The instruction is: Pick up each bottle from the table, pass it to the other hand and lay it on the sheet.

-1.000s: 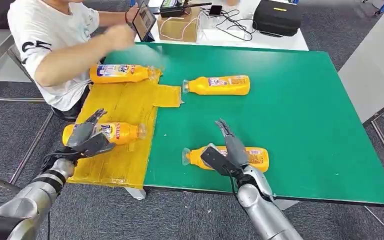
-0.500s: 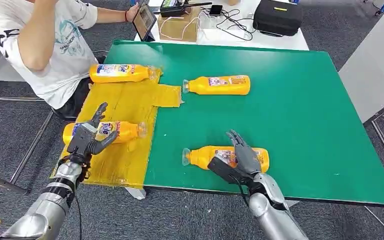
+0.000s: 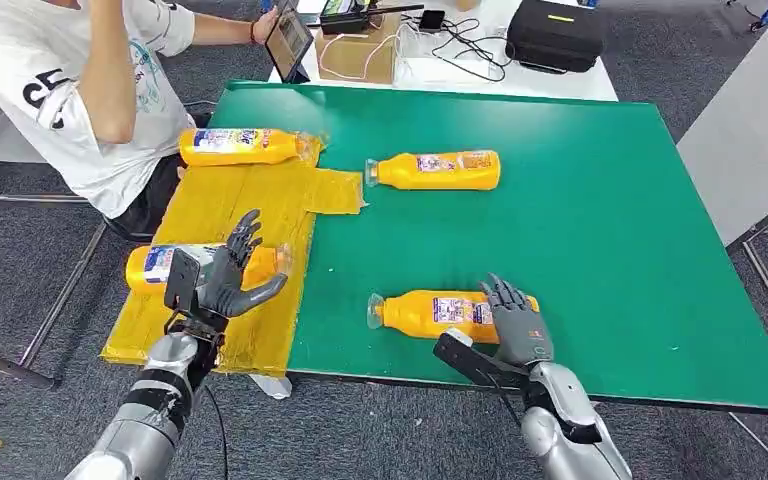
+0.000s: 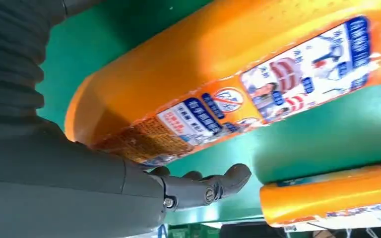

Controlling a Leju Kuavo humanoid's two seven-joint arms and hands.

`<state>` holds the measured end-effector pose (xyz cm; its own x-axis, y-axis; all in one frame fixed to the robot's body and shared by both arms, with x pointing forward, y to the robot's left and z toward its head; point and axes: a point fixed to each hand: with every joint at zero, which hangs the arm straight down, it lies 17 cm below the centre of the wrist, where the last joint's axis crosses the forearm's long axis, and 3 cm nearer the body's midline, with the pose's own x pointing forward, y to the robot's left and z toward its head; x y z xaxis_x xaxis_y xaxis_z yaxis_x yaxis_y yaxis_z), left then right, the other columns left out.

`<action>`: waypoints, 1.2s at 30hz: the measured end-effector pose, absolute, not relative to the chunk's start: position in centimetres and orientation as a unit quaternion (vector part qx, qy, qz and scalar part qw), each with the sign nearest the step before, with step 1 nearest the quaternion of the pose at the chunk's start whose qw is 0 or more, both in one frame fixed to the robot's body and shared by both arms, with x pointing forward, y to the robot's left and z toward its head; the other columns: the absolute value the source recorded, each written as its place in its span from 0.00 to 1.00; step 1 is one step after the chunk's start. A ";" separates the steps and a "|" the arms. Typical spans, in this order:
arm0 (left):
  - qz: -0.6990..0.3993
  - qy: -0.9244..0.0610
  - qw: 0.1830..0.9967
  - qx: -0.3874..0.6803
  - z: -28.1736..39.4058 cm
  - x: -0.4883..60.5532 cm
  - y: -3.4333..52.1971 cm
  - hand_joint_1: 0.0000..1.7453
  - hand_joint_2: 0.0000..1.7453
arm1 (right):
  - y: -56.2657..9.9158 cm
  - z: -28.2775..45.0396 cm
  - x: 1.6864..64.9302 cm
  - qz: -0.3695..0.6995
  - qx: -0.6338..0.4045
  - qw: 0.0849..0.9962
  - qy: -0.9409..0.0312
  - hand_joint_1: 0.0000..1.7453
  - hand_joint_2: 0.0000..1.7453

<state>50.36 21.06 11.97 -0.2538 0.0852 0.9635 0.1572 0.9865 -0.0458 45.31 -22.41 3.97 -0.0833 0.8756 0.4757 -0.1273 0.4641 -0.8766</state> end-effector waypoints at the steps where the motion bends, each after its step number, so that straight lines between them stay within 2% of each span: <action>1: -0.027 -0.790 0.606 -0.082 12.0 50.3 20.8 0.00 1.00 | -22.5 3.9 45.3 0.419 -0.310 0.602 -0.605 0.00 1.00; 9: -0.019 -0.784 0.604 -0.138 12.9 48.9 17.8 0.00 1.00 | -24.4 2.5 45.2 0.450 -0.329 0.609 -0.565 0.02 1.00; 10: -0.020 -0.785 0.603 -0.141 13.0 48.8 17.4 0.00 1.00 | -24.7 2.3 45.2 0.451 -0.330 0.610 -0.562 0.33 1.00; 11: -0.022 -0.785 0.602 -0.143 13.1 48.7 17.2 0.00 1.00 | -24.8 2.3 45.3 0.452 -0.331 0.610 -0.560 0.72 1.00; 13: -0.023 -0.785 0.601 -0.146 13.3 48.6 16.9 0.00 1.00 | -25.0 2.1 45.3 0.454 -0.331 0.612 -0.557 0.74 1.00; 14: -0.023 -0.785 0.601 -0.150 13.4 48.5 16.8 0.00 1.00 | -25.1 1.8 45.4 0.456 -0.331 0.613 -0.553 0.87 1.00; 15: -0.023 -0.785 0.601 -0.152 13.4 48.5 16.7 0.00 1.00 | -25.1 1.9 45.6 0.456 -0.332 0.613 -0.553 0.95 1.00; 16: -0.024 -0.784 0.601 -0.154 13.4 48.5 16.5 0.00 1.00 | -25.2 1.9 45.9 0.457 -0.332 0.614 -0.551 0.98 1.00; 30: -0.031 -0.773 0.619 -0.137 12.8 48.9 16.1 0.00 1.00 | -24.0 1.1 48.8 0.450 -0.273 0.637 -0.563 1.00 1.00; 36: -0.018 -0.774 0.625 -0.102 12.5 49.6 17.1 0.00 1.00 | -20.2 3.8 49.1 0.362 -0.231 0.634 -0.643 1.00 1.00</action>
<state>49.58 17.05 12.51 -0.1977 0.1355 0.9709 0.1803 0.9785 -0.0998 49.07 -20.16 3.75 -0.0885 0.7563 0.6483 -0.1634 0.6310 -0.7584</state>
